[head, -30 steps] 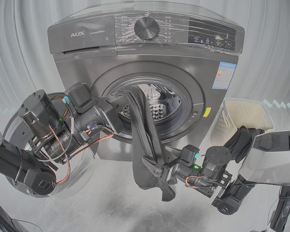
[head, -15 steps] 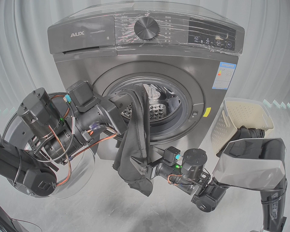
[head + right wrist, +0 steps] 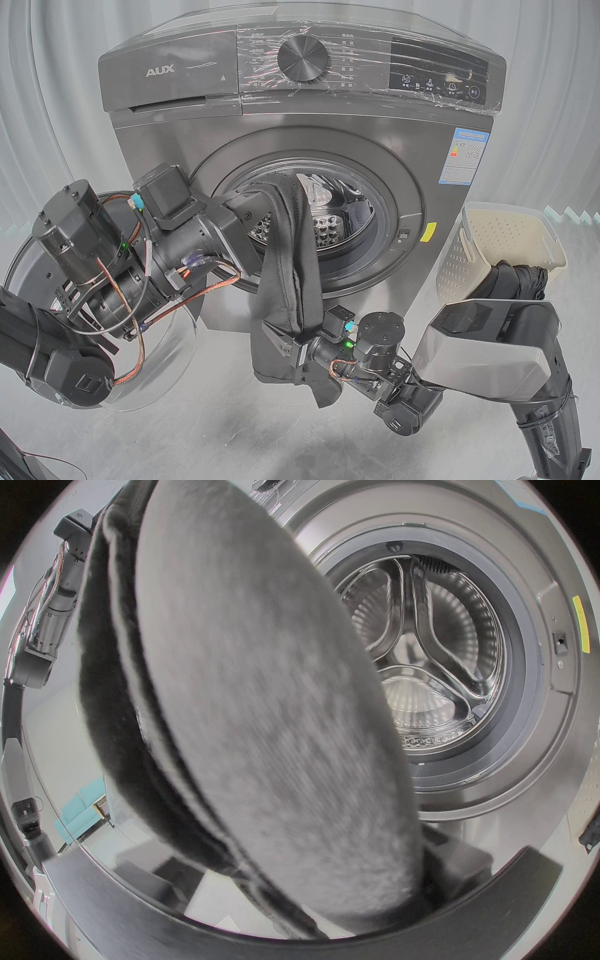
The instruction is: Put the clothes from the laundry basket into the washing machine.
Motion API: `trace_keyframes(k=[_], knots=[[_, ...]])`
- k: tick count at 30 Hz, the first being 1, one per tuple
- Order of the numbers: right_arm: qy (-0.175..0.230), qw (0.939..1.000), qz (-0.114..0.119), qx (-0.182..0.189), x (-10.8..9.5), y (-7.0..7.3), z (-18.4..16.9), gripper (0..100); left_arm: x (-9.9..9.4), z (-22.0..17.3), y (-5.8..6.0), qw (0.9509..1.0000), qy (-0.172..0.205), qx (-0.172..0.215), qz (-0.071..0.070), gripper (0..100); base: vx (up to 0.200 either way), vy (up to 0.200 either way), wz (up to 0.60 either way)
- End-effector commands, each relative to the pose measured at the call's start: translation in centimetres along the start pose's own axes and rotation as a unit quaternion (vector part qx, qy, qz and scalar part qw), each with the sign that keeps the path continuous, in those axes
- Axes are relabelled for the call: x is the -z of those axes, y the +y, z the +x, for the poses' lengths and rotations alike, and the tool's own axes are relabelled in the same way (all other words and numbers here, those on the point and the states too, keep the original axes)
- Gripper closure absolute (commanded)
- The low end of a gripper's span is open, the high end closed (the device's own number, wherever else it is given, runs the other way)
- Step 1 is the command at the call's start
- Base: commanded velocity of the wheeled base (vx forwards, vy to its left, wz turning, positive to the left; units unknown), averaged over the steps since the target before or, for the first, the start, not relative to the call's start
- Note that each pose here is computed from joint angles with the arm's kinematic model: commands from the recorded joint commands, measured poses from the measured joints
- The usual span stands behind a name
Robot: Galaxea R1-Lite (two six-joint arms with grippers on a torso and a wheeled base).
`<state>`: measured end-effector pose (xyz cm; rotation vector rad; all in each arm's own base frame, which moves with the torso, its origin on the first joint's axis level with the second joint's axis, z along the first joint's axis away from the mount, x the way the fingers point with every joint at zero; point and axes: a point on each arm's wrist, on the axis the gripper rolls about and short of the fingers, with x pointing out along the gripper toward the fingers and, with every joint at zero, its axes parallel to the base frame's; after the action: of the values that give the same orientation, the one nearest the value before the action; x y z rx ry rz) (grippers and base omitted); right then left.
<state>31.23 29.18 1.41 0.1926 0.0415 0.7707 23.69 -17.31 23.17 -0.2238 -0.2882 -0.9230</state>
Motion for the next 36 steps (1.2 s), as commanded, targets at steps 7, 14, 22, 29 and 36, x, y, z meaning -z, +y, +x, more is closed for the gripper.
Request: trace_keyframes(k=[7, 14, 22, 29, 36], knots=[[0.005, 0.9999, -0.011, 0.010, -0.4, -0.5, -0.6, 100, 0.6, -1.0, 0.5, 0.9998, 0.017, -0.015, -0.002, 100, 0.000, 0.000, 0.00], [-0.044, 0.9984, -0.017, 0.029, -6.1, -1.5, -2.4, 100, 3.3, -3.9, 2.3, 0.9945, 0.081, -0.067, -0.002, 100, 0.000, 0.000, 0.00], [-0.081, 0.9947, -0.032, 0.055, -9.6, -3.5, -3.6, 100, 8.0, -7.3, 2.9, 0.9791, 0.180, -0.092, -0.019, 100, 0.000, 0.000, 0.00], [-0.086, 0.9930, -0.035, 0.073, -10.2, -4.7, -4.0, 100, 12.3, -8.9, 3.6, 0.9679, 0.226, -0.106, -0.027, 100, 0.000, 0.000, 0.00], [-0.095, 0.9916, -0.036, 0.081, -11.0, -5.2, -4.4, 100, 15.2, -10.2, 3.7, 0.9512, 0.290, -0.101, -0.028, 100, 0.000, 0.000, 0.00]])
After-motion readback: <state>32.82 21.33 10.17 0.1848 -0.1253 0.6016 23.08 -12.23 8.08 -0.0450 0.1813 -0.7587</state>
